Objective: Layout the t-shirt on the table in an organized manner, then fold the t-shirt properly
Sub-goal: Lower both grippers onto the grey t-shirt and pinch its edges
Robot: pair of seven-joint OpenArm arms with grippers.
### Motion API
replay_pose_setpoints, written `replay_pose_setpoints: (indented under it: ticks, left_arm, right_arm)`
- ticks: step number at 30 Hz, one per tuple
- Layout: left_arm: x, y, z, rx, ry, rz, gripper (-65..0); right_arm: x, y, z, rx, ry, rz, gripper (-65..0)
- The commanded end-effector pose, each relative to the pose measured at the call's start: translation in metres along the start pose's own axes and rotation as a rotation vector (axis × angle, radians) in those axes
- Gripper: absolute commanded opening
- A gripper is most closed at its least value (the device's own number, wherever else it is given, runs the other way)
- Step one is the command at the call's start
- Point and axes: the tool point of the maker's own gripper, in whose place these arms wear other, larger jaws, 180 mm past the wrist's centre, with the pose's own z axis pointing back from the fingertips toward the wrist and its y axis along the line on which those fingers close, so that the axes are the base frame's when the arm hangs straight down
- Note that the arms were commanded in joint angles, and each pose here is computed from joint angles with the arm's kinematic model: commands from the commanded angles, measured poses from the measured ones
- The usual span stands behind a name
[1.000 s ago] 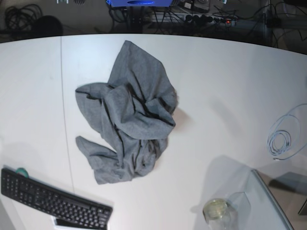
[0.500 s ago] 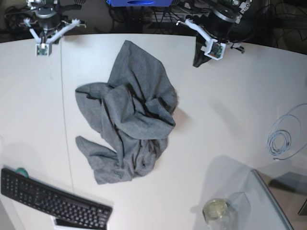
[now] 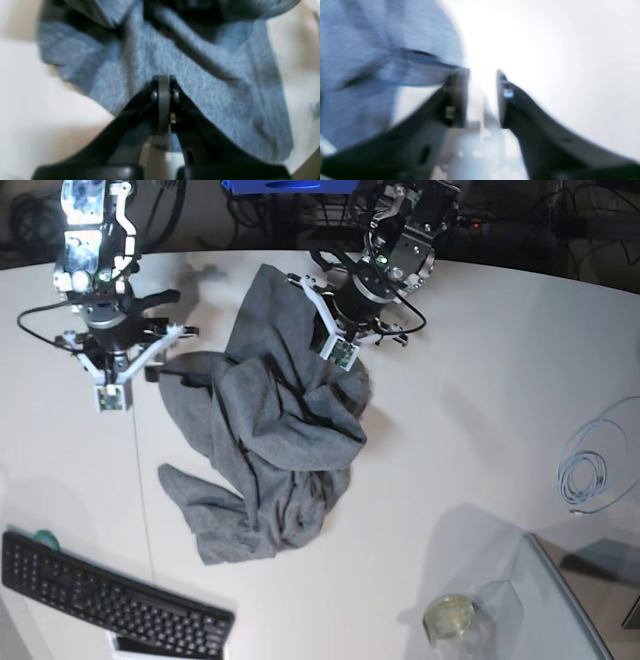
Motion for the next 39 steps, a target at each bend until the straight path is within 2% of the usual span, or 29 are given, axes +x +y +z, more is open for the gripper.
replay_pose_setpoints:
  ticks: [1,3,4,10,16,18,19,22,24,29,34,39]
  left_arm:
    - [-0.002,0.005,0.0,0.012,0.006,0.005,-65.0]
    - [-0.011,0.021,0.003,0.043,0.026,0.008,-65.0]
    - [-0.013,0.028,0.006,0.057,0.028,0.006,-65.0]
    - [-0.036,0.056,0.021,0.117,0.072,0.016,-65.0]
    - [-0.034,0.06,0.027,0.123,0.064,0.001,-65.0]
    - [-0.028,0.058,0.027,0.121,0.05,0.0,-65.0]
    - [-0.029,0.058,0.027,0.12,0.051,0.0,-65.0]
    - [-0.031,0.057,0.028,0.12,0.056,0.0,-65.0]
    - [-0.032,0.058,0.028,0.12,0.058,0.0,-65.0]
    - [-0.043,0.058,0.035,0.121,0.079,-0.002,-65.0]
    - [-0.049,0.061,0.04,0.121,0.089,-0.005,-65.0]
    - [-0.047,0.066,0.042,0.127,0.087,-0.024,-65.0]
  right_arm:
    - [0.013,0.006,-0.001,0.022,-0.033,0.017,-37.1]
    - [0.014,0.016,-0.008,0.06,-0.019,0.044,-31.5]
    - [0.014,0.022,-0.014,0.079,-0.011,0.054,-30.9]
    - [-0.005,0.043,-0.046,0.136,0.08,0.077,-30.9]
    - [-0.01,0.044,-0.053,0.141,0.103,0.073,-31.2]
    - [-0.012,0.044,-0.053,0.142,0.109,0.073,-35.3]
    - [-0.013,0.044,-0.053,0.142,0.11,0.073,-39.6]
    - [-0.014,0.044,-0.054,0.142,0.118,0.069,-57.9]
    - [-0.014,0.043,-0.054,0.14,0.118,0.067,-65.0]
    - [-0.014,0.034,-0.052,0.117,0.115,0.058,-64.8]
    - [-0.004,-0.009,-0.045,0.019,0.078,-0.018,-64.8]
    - [0.004,-0.041,-0.023,-0.063,0.026,-0.056,-64.8]
